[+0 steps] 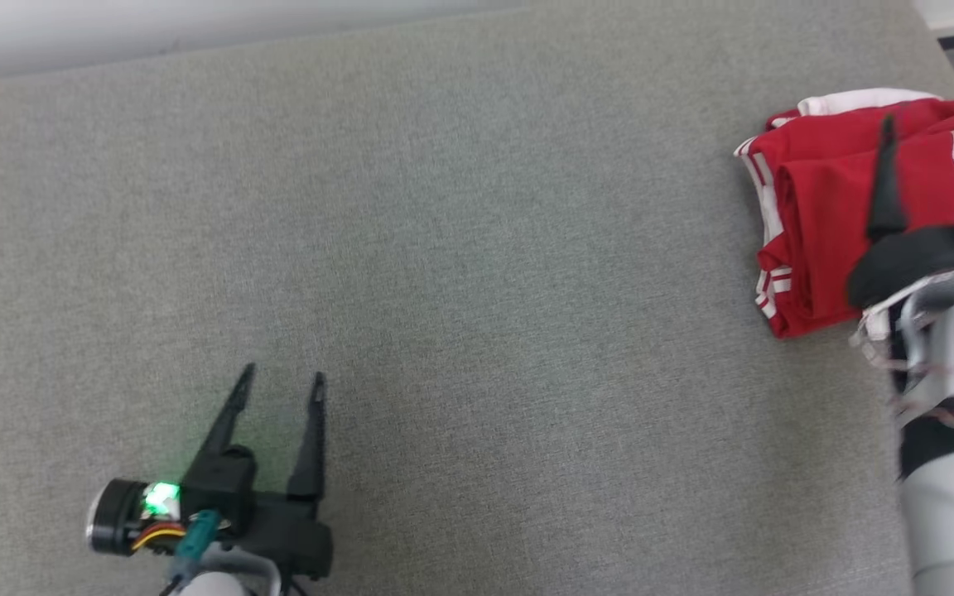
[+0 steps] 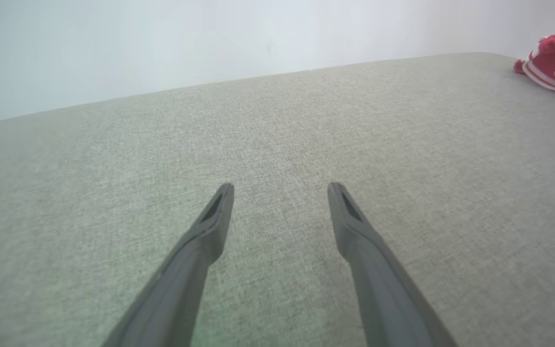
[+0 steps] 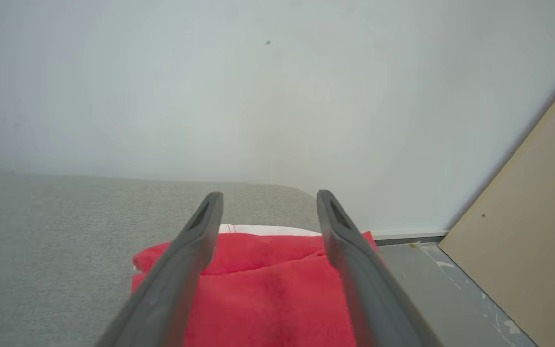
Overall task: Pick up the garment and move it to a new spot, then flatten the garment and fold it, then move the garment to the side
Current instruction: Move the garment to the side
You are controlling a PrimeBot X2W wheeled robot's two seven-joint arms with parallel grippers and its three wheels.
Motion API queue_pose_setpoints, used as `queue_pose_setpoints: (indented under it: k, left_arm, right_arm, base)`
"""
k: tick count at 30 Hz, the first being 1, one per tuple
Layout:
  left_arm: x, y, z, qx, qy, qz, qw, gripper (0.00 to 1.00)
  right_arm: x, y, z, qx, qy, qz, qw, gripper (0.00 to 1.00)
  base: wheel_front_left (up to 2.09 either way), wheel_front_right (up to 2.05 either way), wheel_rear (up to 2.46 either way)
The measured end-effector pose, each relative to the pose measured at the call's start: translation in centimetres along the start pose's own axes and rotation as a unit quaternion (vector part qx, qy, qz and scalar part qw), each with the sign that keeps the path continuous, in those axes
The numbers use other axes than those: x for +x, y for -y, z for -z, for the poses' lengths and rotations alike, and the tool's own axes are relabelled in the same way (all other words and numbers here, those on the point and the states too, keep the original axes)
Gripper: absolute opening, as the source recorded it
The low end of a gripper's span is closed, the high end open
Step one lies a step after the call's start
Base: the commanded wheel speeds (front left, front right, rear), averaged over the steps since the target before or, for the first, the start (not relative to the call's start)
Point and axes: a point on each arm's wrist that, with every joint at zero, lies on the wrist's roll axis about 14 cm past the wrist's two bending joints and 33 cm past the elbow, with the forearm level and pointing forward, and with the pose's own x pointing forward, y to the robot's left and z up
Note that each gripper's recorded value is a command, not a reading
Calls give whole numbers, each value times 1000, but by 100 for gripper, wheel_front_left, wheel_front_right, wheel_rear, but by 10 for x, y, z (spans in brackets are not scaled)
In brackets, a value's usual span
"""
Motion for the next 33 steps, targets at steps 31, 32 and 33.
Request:
queue_pose_setpoints:
  k: [31,32,33]
  left_arm:
    - [-104,-101,-29,-24,34,-203,978,100]
    - [-107,-101,-30,-24,35,-205,978,100]
    - [-110,-101,-31,-24,37,-207,977,100]
  right_arm:
    - [-98,-162,7,147,-21,-180,972,100]
    - [-99,-163,2,149,-15,-183,972,100]
    - [-102,-163,1,151,-13,-184,971,100]
  base:
    - [0,0,0]
    - [0,0,0]
    - [0,0,0]
